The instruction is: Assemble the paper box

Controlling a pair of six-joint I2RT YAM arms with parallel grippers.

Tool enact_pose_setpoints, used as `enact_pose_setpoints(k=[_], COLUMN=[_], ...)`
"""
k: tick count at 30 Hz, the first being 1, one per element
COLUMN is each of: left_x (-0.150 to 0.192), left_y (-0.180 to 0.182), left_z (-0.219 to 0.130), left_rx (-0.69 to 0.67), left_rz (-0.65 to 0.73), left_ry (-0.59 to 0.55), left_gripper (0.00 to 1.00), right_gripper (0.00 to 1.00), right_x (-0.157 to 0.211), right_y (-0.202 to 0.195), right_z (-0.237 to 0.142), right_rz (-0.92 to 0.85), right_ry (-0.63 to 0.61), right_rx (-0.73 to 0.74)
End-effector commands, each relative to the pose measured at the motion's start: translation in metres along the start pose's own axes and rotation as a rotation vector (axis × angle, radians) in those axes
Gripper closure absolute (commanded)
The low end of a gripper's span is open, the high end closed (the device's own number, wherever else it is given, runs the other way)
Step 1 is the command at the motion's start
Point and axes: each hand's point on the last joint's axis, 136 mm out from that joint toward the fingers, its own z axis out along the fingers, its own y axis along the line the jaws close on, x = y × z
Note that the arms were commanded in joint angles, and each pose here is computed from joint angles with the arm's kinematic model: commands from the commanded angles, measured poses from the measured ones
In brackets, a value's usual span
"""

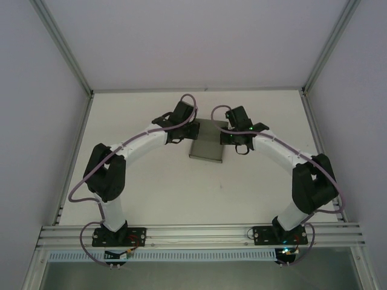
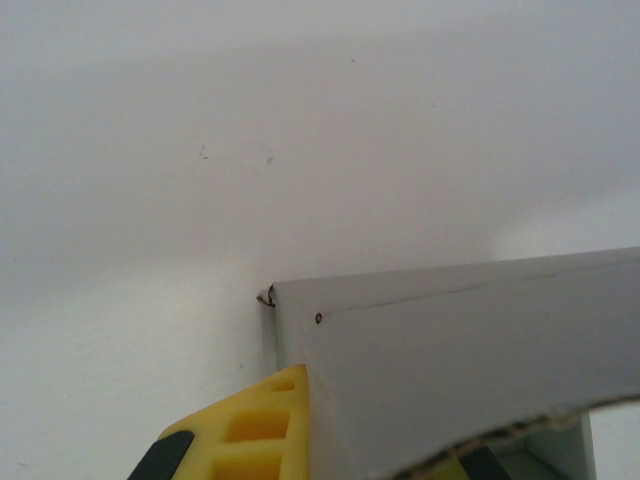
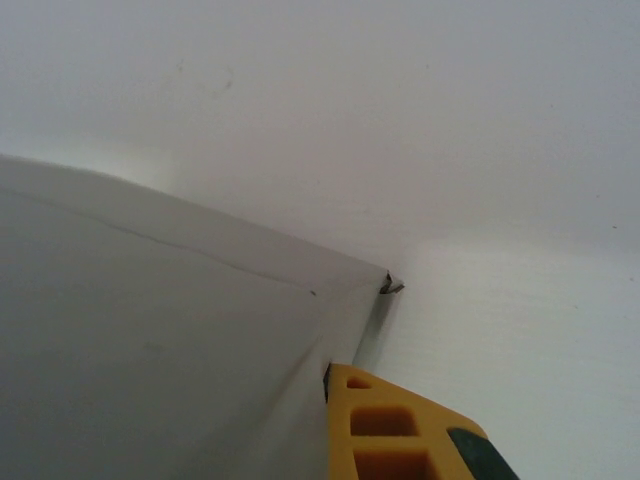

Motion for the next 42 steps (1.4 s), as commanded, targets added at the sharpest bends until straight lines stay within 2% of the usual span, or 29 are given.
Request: enact_pose_setpoints(k=[1,5,12,17,20,23,30,32,34,38,39,42], left_x=[0.016,0.028,0.054,0.07,0.074,0.073,0.069,0.068,0.067,0.061,0.057,0.041], left_y=[-0.019,-0.02,0.0,0.007,0.006,0.009,0.009,0.008,0.011,0.008,0.005,0.004], left_z=[0.016,0.022,0.028,0.024,0.02,0.014,-0.002,-0.008,-0.013,-0.029,-0.035,-0.052], left_rx=[0.063,0.066,-0.038,-0.053,-0.045,-0.057,-0.052,-0.042,-0.057,-0.038,-0.024,-0.023], left_rz=[-0.064,-0.064,-0.052,-0.061,-0.063,-0.062,-0.058,-0.05,-0.044,-0.038,-0.038,-0.058], left_ry=[0.033,0.054,0.085,0.109,0.113,0.101,0.085,0.076,0.074,0.058,0.044,-0.005], left_gripper=[1.0,1.0,1.0,0.99,0.92,0.9,0.72,0.7,0.63,0.42,0.35,0.01], right_gripper=[0.99,1.0,1.0,1.0,1.0,1.0,1.0,1.0,1.0,1.0,1.0,1.0], right_x=[-0.029,-0.021,0.003,0.028,0.039,0.048,0.058,0.061,0.063,0.065,0.066,0.068], right_y=[0.035,0.031,0.018,0.008,0.002,-0.003,-0.013,-0.016,-0.017,-0.017,-0.017,-0.015], right_z=[0.004,0.014,0.017,0.021,0.024,0.026,0.024,0.024,0.025,0.026,0.027,0.029], right_rz=[0.133,0.15,0.042,0.006,-0.011,-0.032,-0.064,-0.067,-0.065,-0.06,-0.062,-0.077], right_ry=[-0.118,-0.119,-0.146,-0.12,-0.106,-0.098,-0.09,-0.084,-0.08,-0.083,-0.084,-0.088], right_rx=[-0.123,-0.084,0.002,0.031,0.06,0.097,0.16,0.174,0.178,0.179,0.176,0.164])
